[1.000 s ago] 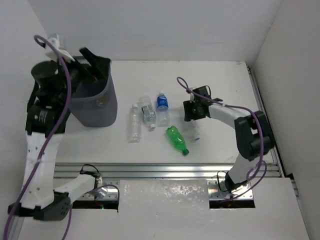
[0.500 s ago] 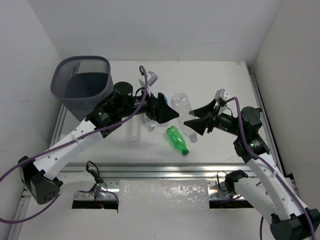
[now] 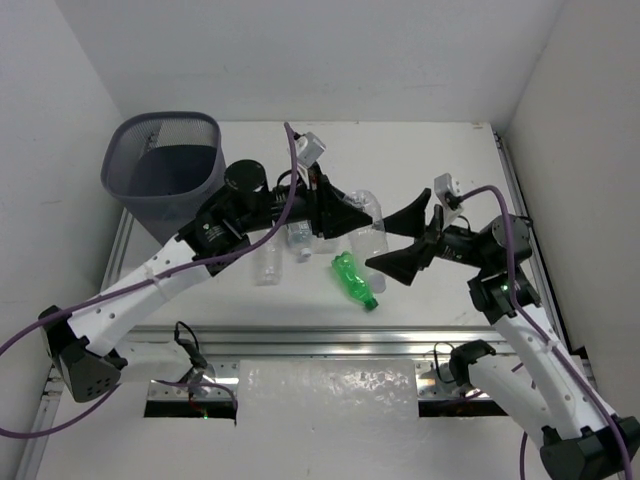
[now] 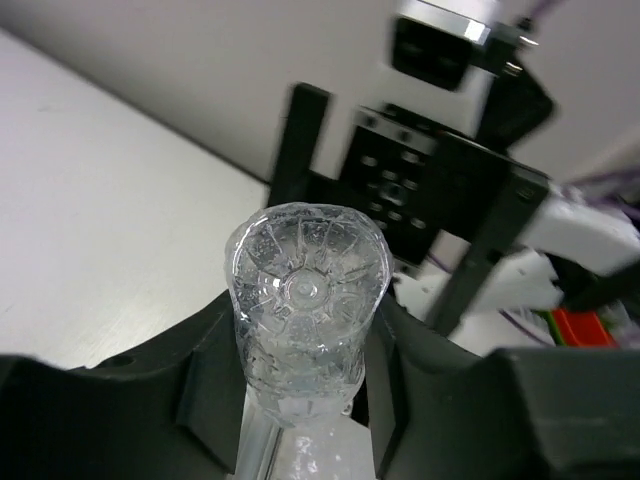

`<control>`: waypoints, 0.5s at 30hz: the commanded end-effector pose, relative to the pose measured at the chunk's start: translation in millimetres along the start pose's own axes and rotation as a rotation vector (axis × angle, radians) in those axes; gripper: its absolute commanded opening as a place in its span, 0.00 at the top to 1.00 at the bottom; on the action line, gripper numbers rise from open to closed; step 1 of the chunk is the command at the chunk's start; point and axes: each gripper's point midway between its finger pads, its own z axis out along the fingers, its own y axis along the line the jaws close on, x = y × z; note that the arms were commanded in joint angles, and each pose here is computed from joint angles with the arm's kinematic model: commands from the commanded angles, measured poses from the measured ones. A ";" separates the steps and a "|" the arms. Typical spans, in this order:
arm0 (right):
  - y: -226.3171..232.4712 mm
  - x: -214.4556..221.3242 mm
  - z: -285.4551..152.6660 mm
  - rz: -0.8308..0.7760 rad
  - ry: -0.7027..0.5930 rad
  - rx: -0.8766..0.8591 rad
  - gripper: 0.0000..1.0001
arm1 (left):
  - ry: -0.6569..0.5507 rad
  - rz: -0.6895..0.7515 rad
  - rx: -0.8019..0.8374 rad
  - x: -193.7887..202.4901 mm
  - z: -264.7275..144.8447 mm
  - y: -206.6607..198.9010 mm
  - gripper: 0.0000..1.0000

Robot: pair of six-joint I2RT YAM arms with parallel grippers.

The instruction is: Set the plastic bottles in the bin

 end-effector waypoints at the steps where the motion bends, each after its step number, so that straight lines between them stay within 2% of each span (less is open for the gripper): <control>1: -19.0 -9.3 -7.2 -0.034 -0.021 0.176 0.01 | -0.038 -0.013 -0.281 -19.4 -7.0 35.7 1.00; 2: -32.8 -6.7 -13.2 -0.016 -0.013 0.279 0.01 | -0.106 -0.005 -0.391 -45.5 -19.1 41.5 1.00; 3: -63.2 14.0 -29.5 0.047 0.039 0.475 0.01 | -0.214 -0.003 -0.652 -68.2 -45.6 76.2 1.00; 4: -75.8 22.9 -39.2 0.070 0.062 0.565 0.01 | -0.212 -0.010 -0.827 -67.2 -73.8 94.1 1.00; 5: -87.3 40.3 -48.8 0.108 0.101 0.641 0.01 | -0.303 -0.006 -0.936 -93.7 -98.8 93.8 1.00; 6: -100.4 57.7 -62.5 0.146 0.142 0.742 0.01 | -0.403 0.010 -1.142 -110.3 -138.7 108.5 1.00; 7: -105.3 69.4 -67.2 0.162 0.168 0.770 0.01 | -0.433 0.013 -1.264 -117.2 -171.5 118.1 1.00; 9: -115.4 101.0 -74.9 0.208 0.234 0.808 0.01 | -0.508 0.015 -1.354 -143.5 -212.2 119.1 1.00; 10: -117.5 117.7 -76.9 0.233 0.267 0.807 0.01 | -0.553 0.011 -1.447 -159.9 -248.7 128.4 1.00; 11: -117.9 125.7 -75.5 0.242 0.283 0.791 0.01 | -0.558 0.013 -1.489 -165.2 -263.2 133.8 1.00; 12: -119.7 132.1 -70.9 0.254 0.294 0.763 0.01 | -0.581 0.007 -1.583 -171.0 -294.9 141.2 1.00; 15: -129.8 160.6 -67.5 0.306 0.342 0.753 0.01 | -0.626 0.001 -1.741 -183.8 -338.8 155.2 1.00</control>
